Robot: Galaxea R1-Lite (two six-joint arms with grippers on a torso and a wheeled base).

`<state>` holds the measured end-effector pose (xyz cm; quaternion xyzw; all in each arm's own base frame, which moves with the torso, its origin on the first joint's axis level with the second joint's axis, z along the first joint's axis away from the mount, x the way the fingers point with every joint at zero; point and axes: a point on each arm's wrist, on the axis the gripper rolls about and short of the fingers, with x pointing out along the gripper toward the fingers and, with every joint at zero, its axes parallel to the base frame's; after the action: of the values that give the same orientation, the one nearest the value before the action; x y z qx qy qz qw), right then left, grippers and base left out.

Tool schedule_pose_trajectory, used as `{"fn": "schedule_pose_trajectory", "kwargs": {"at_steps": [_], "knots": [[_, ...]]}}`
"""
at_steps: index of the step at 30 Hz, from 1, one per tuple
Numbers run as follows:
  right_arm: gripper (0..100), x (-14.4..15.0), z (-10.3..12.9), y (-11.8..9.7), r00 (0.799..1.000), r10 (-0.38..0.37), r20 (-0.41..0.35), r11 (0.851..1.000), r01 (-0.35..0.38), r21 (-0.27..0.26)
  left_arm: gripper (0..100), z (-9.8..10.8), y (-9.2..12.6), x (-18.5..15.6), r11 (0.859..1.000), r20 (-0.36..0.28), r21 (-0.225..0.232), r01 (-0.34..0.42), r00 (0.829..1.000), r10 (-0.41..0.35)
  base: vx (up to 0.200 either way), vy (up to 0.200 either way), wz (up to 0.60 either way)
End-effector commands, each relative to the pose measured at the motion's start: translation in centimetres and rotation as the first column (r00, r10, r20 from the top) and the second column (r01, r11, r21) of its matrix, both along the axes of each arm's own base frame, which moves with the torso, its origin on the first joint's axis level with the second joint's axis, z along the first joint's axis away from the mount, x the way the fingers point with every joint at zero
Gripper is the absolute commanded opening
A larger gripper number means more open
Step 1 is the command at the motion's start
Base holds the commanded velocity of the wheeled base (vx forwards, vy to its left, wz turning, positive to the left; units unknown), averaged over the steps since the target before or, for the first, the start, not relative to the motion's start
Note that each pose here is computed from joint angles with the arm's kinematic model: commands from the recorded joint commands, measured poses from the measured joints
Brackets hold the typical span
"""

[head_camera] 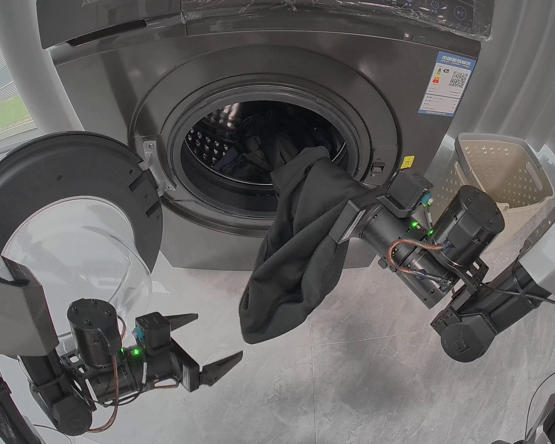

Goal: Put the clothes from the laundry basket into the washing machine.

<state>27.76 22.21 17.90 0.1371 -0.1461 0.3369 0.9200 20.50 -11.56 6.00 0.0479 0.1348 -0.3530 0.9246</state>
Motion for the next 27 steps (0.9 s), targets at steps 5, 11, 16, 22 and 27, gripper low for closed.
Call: {"fn": "schedule_pose_trajectory", "kwargs": {"at_steps": [5, 11, 16, 22, 27], "knots": [[0, -0.2, -0.1, 0.5, 1.000, 0.015, -0.001, 1.000, -0.015, 0.001, 100, -2.3, 0.6, -2.3, 0.991, -0.120, 0.090, 0.101, 0.989, -0.090, 0.000, 0.000, 0.00], [0, -1.1, -0.4, 1.2, 0.999, 0.044, -0.014, 0.999, -0.044, -0.009, 100, 0.4, -2.3, 0.9, 0.993, 0.061, -0.022, 0.117, 0.991, -0.115, 0.000, 0.000, 0.00], [0, -1.1, -1.4, 1.6, 0.998, 0.051, -0.037, 0.998, -0.052, -0.029, 100, 2.2, -5.6, 3.5, 0.981, 0.165, -0.120, 0.154, 0.977, -0.133, 0.000, 0.000, 0.00], [0, -1.3, -2.2, 2.6, 0.996, 0.073, -0.052, 0.996, -0.075, -0.041, 100, 3.1, -8.1, 6.0, 0.974, 0.247, -0.167, 0.154, 0.963, -0.110, 0.000, 0.000, 0.00], [0, -1.1, -2.6, 3.0, 0.996, 0.069, -0.062, 0.996, -0.072, -0.045, 100, 3.4, -9.7, 7.3, 0.966, 0.289, -0.192, 0.174, 0.951, -0.113, 0.000, 0.000, 0.00]]}}
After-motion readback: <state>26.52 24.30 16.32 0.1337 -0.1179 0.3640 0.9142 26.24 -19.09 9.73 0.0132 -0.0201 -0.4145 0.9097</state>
